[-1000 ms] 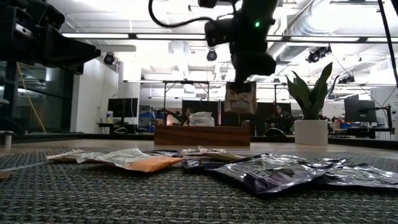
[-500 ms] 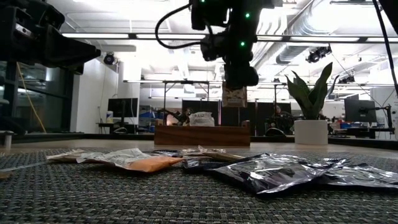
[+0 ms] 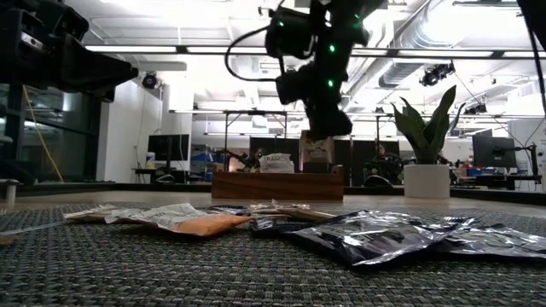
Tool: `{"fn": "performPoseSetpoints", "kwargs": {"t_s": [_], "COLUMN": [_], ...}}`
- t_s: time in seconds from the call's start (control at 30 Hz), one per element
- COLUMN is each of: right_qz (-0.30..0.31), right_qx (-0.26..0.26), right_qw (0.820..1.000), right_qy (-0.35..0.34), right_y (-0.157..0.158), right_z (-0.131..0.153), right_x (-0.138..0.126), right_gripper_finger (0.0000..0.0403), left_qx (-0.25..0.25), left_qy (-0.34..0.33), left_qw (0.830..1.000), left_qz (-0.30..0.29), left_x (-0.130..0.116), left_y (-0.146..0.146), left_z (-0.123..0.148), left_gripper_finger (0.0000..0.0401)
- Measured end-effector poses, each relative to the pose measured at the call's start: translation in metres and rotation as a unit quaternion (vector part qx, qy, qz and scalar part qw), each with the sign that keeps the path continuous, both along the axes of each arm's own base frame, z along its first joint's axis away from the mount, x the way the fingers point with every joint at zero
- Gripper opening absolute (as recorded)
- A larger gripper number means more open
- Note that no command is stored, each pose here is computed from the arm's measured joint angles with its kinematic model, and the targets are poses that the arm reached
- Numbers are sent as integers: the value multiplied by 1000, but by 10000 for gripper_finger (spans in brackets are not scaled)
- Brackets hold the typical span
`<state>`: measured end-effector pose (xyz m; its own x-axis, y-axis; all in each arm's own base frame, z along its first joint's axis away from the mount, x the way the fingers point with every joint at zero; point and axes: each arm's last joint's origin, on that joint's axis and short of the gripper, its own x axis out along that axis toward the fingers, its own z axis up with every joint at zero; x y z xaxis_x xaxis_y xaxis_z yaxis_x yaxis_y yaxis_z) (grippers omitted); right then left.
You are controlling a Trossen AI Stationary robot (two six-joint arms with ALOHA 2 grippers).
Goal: Pick & Place Tea
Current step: Put the light brown tea bag into the right compartment of the wooden organizer
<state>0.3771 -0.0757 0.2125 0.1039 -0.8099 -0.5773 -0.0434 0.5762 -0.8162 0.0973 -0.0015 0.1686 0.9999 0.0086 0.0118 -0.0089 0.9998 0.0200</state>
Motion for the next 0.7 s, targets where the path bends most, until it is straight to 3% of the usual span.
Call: {"fn": "performPoseSetpoints", "kwargs": {"t_s": [0.37, 0.7], "right_qz": [39, 58], "right_qx": [-40, -27], "right_qw": [998, 997], "right_qy": [-19, -49], "right_y": [-2, -6], "right_z": [-42, -46], "right_x": [-22, -19], "right_gripper_finger": [0, 0], "left_qx": [0, 0], "left_qy": [0, 0], "left_qw": [1000, 1000], "left_qz": [0, 0], "left_x": [0, 0], "left_y": [0, 0], "left_z": [0, 0], "left_gripper_finger": [82, 82]}}
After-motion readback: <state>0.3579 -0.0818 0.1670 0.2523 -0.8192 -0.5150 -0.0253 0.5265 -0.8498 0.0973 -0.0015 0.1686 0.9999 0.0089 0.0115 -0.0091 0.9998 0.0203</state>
